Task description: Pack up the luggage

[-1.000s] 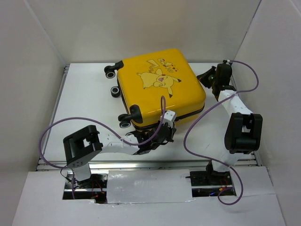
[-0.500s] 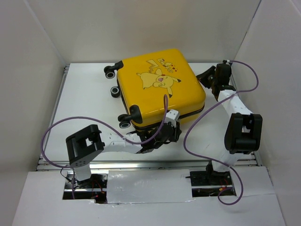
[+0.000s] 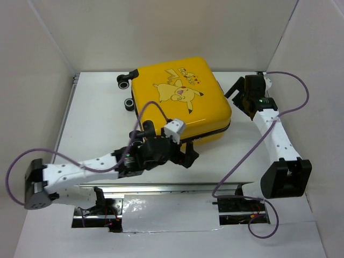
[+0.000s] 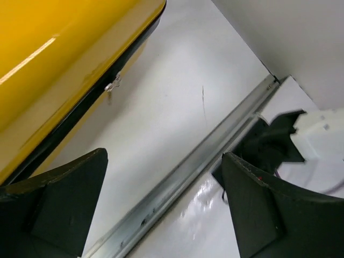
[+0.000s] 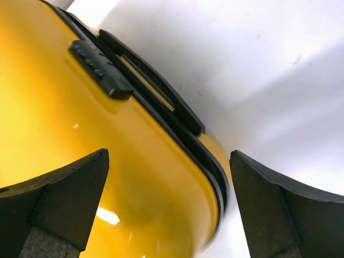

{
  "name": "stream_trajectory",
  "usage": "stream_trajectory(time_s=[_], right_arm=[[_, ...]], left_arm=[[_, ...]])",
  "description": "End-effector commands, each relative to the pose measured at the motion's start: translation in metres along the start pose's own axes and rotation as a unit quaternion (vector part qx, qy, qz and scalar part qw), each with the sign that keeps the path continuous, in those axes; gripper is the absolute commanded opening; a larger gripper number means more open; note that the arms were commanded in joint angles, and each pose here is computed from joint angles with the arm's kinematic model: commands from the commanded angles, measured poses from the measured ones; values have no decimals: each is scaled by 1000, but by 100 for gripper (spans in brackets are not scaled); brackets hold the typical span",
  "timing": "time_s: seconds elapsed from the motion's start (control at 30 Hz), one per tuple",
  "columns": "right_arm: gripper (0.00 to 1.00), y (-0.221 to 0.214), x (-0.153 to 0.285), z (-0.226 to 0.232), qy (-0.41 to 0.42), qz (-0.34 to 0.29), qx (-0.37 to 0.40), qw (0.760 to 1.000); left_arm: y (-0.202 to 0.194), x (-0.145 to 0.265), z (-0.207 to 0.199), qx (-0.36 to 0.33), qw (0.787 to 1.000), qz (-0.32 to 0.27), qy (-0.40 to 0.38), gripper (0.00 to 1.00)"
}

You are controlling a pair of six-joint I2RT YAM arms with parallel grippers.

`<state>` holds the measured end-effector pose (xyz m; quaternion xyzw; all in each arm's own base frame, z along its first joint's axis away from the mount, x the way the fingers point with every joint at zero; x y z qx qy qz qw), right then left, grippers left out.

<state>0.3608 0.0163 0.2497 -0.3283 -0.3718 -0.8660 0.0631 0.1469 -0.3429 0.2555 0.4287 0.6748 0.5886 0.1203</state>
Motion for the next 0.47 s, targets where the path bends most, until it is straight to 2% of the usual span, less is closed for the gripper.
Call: stream_trajectory(time_s=[0.0, 0.13, 0.3, 0.43], right_arm=[[100, 17, 46, -7, -44, -37, 36, 998], [100, 31, 78, -16, -59, -91, 38, 993], [100, 34, 113, -34, -56, -129, 34, 990], [100, 31, 130, -45, -45, -146, 31, 988]], left_arm=[[1, 52, 26, -27, 998, 50, 11, 99], [13, 103, 60, 2, 998, 51, 43, 99], [45, 171, 103, 23, 994, -46, 98, 99], [57, 191, 112, 15, 990, -87, 114, 99]])
Point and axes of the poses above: each gripper's point midway between its finger pads, its own x axis back along the fingers, its own z axis along the line the jaws close on, y = z × x, the point moved 5 cm from there along x, back along the fingers, and after that the axes turned 7 degrees about -x, right-handed, at the moved point
